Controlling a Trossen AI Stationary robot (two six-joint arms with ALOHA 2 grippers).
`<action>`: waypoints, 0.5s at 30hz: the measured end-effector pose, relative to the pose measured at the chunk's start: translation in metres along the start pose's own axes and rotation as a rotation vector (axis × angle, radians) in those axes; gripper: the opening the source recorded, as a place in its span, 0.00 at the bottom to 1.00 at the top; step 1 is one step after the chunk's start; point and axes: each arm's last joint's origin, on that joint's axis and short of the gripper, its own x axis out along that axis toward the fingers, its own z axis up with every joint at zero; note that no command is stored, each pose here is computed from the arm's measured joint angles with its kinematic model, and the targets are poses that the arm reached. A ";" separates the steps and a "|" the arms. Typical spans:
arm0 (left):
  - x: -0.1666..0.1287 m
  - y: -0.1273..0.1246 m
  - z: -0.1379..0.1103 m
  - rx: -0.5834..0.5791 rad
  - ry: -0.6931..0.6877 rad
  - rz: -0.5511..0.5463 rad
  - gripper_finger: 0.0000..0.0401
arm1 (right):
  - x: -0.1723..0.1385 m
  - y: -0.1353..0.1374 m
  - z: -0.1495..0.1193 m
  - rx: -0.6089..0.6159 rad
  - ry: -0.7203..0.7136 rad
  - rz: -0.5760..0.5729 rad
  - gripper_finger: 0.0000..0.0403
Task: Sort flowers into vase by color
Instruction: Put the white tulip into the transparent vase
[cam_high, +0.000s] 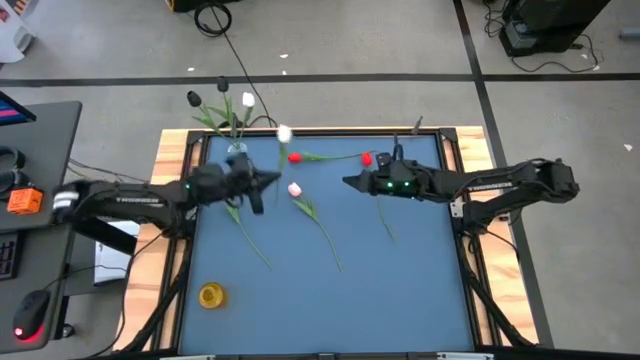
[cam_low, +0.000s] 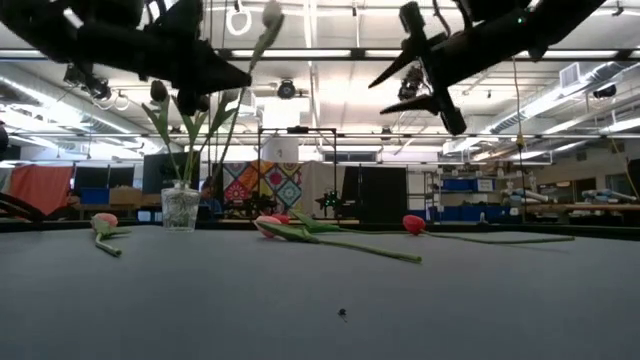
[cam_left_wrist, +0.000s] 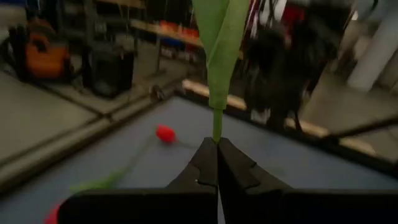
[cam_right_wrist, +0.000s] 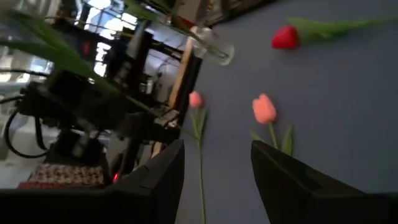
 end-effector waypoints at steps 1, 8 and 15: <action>-0.004 0.010 0.001 -0.002 -0.029 0.006 0.00 | 0.003 -0.002 -0.001 0.022 0.002 -0.014 0.48; -0.033 0.060 -0.002 -0.040 -0.271 0.131 0.00 | 0.021 -0.012 -0.019 0.093 0.021 -0.059 0.48; -0.040 0.076 0.026 0.178 -0.347 0.303 0.00 | 0.029 -0.017 -0.037 0.129 0.042 -0.093 0.45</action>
